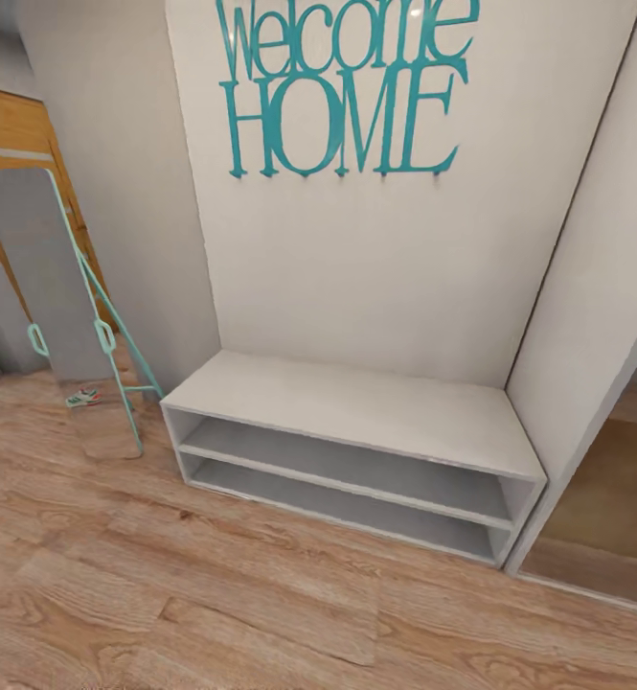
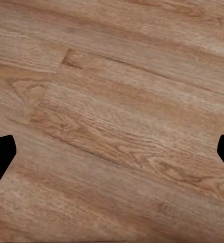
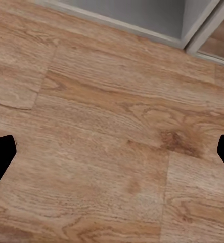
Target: Pick up the two gym shoes and the two sandals from the corridor floor and place them onto the hallstand (shoe rack) in the corridor, making sure they are on the rack and not on the floor. Arrange them so the two gym shoes are next to each other and the two sandals are next to each other.
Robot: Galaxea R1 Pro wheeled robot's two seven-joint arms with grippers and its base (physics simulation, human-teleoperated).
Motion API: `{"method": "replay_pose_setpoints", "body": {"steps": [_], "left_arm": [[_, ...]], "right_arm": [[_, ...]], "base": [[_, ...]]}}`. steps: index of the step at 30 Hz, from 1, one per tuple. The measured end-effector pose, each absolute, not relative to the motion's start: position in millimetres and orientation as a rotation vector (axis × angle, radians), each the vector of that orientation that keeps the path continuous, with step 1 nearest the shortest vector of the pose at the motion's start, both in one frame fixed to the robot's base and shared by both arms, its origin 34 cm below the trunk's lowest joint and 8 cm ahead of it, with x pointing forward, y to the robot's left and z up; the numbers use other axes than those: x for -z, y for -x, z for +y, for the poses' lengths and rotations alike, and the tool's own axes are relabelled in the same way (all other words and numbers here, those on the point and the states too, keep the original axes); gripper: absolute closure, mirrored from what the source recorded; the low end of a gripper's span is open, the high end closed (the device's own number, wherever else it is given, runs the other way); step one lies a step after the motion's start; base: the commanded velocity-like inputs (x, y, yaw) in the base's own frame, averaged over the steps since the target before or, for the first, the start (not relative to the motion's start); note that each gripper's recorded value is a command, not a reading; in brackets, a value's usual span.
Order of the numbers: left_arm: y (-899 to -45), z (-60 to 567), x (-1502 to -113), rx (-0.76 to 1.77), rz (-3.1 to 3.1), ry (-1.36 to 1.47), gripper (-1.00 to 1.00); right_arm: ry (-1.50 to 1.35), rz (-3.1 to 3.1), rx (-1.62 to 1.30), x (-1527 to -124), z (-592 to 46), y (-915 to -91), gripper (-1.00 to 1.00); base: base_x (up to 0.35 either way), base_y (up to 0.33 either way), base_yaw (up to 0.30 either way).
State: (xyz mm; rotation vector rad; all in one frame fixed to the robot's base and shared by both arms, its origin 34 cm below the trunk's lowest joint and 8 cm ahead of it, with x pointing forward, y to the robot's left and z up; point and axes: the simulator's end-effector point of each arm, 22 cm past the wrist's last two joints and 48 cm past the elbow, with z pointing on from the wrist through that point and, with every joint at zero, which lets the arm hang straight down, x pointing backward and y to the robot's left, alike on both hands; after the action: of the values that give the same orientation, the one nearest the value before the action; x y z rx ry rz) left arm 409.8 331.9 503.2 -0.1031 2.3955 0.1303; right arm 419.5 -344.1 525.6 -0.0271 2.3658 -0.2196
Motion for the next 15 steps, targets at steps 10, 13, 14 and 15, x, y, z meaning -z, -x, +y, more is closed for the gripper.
{"method": "replay_pose_setpoints", "body": {"steps": [10, 13, 14, 15], "left_arm": [[-408.1, 334.2, -501.9, -0.136, 2.399, 0.118, -1.0], [-407.0, 334.3, -501.1, -0.136, 2.402, 0.119, -1.0], [-406.7, 334.3, -500.9, -0.137, 2.403, 0.119, -1.0], [-406.4, 334.3, -500.7, -0.136, 2.404, 0.119, -1.0]], "right_arm": [[0.028, 2.373, 0.22, -523.6, -344.0, -417.3, -1.0], [0.029, 2.375, 0.22, -522.9, -343.8, -416.6, -1.0], [0.03, 2.376, 0.219, -522.6, -343.7, -416.3, -1.0], [0.03, 2.377, 0.219, -522.5, -343.7, -416.1, -1.0]], "base": [[0.0, 0.152, 0.272], [0.0, 0.289, 0.27], [0.005, 0.296, 0.269], [0.03, 0.3, 0.269]]}}
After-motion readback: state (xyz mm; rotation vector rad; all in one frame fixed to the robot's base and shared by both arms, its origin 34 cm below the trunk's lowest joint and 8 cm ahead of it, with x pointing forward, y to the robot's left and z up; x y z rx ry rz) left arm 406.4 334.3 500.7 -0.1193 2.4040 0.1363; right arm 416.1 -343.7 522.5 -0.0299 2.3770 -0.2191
